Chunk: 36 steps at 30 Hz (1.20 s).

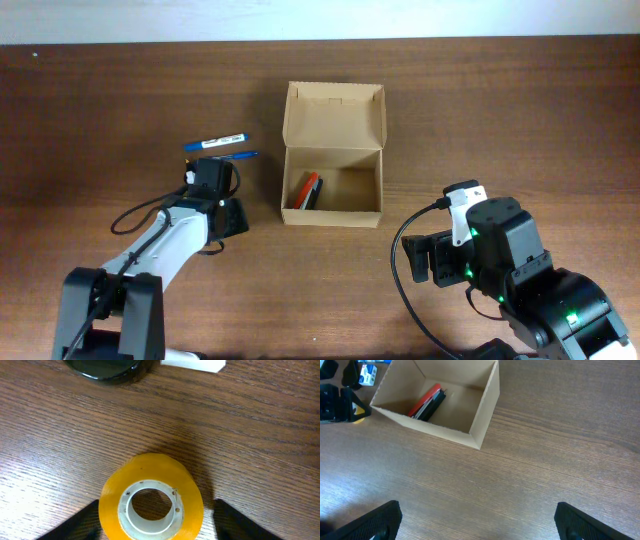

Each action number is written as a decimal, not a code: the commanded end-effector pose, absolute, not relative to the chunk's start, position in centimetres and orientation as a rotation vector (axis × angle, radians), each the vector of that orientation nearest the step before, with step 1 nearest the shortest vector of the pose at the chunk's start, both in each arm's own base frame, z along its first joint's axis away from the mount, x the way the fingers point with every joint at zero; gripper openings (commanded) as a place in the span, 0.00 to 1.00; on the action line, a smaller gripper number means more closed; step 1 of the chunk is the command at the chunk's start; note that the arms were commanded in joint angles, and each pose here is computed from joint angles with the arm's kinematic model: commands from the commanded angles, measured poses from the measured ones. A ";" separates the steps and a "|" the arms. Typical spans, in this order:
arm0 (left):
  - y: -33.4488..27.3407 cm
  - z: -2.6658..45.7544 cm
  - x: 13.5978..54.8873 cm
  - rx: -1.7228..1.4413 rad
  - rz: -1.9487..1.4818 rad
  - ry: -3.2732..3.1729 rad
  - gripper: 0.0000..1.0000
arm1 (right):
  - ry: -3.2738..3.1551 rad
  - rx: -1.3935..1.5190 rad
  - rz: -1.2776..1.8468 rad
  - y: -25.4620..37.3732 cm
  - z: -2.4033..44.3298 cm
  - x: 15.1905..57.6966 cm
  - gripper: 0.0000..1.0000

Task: Pack container
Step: 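Move the left gripper to the yellow tape roll and grasp it, then place the yellow tape roll in the box's right side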

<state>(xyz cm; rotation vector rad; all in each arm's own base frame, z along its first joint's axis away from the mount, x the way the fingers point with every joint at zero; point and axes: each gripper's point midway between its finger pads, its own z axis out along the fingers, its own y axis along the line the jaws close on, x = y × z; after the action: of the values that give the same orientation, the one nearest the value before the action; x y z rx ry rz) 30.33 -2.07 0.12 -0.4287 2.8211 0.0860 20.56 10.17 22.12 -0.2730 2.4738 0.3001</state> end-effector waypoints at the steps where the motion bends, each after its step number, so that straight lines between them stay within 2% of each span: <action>1: -1.4 -0.3 30.2 -0.453 0.113 2.823 0.58 | 2.473 -0.270 0.290 10.0 22.0 20.5 0.99; 5: -1.4 -0.3 30.2 -0.453 0.113 2.823 0.45 | 2.472 -0.270 0.290 10.0 22.0 20.5 0.99; 11: -1.9 1.5 31.2 -0.446 0.078 2.810 0.43 | 2.473 -0.270 0.290 10.0 22.0 20.5 0.99; 17: -5.1 11.4 35.5 -0.339 -0.010 2.666 0.43 | 2.472 -0.270 0.290 10.0 22.0 20.5 0.99; 20: -10.6 17.5 37.9 -0.157 -0.114 2.550 0.43 | 2.472 -0.270 0.290 10.0 22.0 20.5 0.99; 22: -14.0 19.6 38.6 -0.041 -0.165 2.499 0.43 | 2.472 -0.270 0.290 10.0 22.0 20.5 0.99; 26: -21.1 18.9 39.4 0.206 -0.253 2.506 0.43 | 2.472 -0.270 0.290 10.0 22.0 20.5 0.99; 31: -28.1 13.8 38.9 0.555 -0.285 2.561 0.43 | 2.472 -0.270 0.290 10.0 22.0 20.5 0.99; 36: -31.2 12.0 36.9 0.791 -0.281 2.533 0.44 | 2.473 -0.270 0.290 10.0 22.0 20.5 0.99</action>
<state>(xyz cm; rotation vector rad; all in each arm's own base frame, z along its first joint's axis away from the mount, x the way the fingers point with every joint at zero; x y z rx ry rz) 36.34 -30.38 11.09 0.7267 2.5848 -0.2652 20.54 10.16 22.02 -0.2733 2.4764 0.2992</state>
